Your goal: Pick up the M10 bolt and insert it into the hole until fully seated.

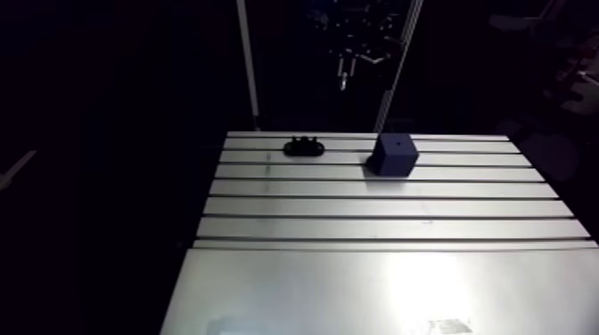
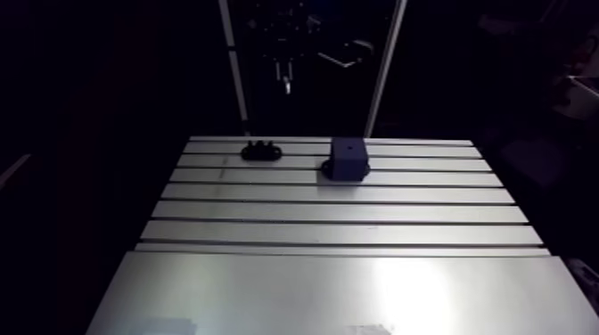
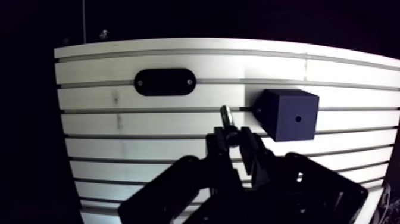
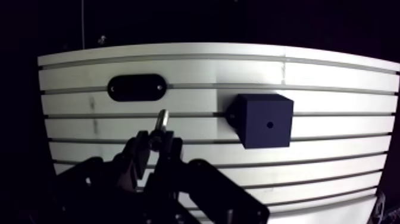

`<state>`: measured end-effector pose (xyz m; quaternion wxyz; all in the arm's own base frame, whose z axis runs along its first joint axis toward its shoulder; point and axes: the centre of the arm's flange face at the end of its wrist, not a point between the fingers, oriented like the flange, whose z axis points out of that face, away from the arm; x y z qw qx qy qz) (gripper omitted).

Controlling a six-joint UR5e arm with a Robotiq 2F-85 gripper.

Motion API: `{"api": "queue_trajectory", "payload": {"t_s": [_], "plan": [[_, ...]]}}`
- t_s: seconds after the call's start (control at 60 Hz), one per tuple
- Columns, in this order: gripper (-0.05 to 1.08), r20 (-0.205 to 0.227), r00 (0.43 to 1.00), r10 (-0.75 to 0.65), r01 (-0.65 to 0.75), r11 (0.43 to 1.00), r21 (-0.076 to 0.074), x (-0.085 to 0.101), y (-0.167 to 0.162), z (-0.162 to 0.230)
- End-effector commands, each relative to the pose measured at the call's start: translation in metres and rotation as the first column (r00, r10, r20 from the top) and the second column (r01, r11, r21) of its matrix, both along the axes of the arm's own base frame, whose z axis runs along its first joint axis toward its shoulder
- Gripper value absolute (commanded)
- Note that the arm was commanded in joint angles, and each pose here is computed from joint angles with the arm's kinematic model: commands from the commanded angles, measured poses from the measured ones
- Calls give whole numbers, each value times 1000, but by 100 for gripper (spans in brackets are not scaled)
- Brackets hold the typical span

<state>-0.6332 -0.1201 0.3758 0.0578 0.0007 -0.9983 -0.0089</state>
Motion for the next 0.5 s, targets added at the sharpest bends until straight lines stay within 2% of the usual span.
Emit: {"api": "queue_trajectory", "payload": {"t_s": [0.017,0.117,0.2,0.3,0.367,0.5], "plan": [[108,114,992,-50,50,999,0,13,50,64],[108,138,990,-29,30,999,-10,12,74,74],[108,147,989,-30,32,999,-10,12,90,81],[108,179,983,-40,43,999,-14,10,109,85],[107,194,978,-79,85,996,-24,9,141,83],[107,220,972,-88,97,995,-29,7,152,72]]}}
